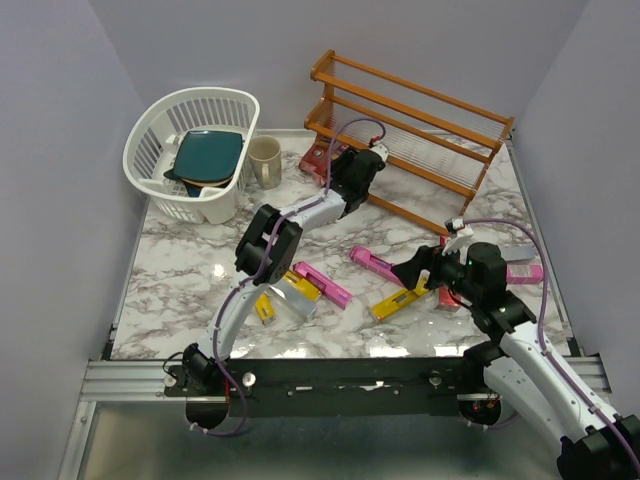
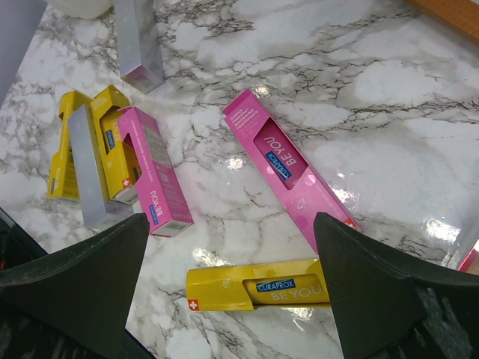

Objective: Place and organize the toothpastes onto the shelf
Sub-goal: Adjust the toothpaste on the shelf.

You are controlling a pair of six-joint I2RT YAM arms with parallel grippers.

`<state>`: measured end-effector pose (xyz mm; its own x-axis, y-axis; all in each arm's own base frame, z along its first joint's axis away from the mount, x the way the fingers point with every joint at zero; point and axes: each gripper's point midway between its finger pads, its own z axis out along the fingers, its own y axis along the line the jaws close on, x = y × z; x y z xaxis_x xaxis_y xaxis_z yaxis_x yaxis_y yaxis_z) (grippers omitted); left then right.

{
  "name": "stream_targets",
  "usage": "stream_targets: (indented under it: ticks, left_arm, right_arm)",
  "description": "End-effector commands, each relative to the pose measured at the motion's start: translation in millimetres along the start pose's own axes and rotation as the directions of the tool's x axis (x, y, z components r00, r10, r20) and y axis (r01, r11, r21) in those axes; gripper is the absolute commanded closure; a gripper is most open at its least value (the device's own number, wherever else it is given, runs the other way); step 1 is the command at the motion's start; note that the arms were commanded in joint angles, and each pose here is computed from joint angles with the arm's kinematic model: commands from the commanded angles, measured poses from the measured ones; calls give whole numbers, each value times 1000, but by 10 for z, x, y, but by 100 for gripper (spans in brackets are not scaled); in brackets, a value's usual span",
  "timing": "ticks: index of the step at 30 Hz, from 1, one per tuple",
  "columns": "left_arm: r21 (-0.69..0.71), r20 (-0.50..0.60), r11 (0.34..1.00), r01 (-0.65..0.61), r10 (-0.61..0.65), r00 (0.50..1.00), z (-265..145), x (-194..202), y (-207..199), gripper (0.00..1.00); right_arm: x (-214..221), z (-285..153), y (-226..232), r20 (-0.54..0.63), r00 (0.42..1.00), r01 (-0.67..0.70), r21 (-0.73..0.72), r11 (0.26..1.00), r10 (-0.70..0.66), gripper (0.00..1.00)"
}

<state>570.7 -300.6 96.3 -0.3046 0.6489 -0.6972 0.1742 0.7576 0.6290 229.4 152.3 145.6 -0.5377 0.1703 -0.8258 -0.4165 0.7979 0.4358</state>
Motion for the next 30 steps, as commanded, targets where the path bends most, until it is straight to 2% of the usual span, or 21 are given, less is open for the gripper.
stream_targets:
  ticks: [1, 10, 18, 26, 30]
  left_arm:
    - [-28, -66, 998, 51, -53, 996, 58, 183, 182, 46]
    - [-84, -86, 985, 151, -158, 984, 81, 217, 249, 47]
    - [-82, -49, 973, 215, -220, 974, 11, 60, 345, 45]
    - [-19, 5, 938, 345, -345, 939, -278, -146, 498, 29]
    - [17, 47, 894, 448, -449, 892, -511, -334, 693, 24]
  right_arm:
    - [-96, -23, 35, 15, 1000, 17, 3, 1000, -17, 0]
    - [-101, -24, 32, 17, 1000, 17, 6, 1000, -17, 0]
    - [-94, -31, 28, 16, 1000, 17, 7, 1000, -17, 0]
    - [-119, -59, 42, 26, 999, 20, 7, 1000, -20, 0]
    - [-137, -78, 69, 34, 999, 16, -3, 1000, -15, 0]
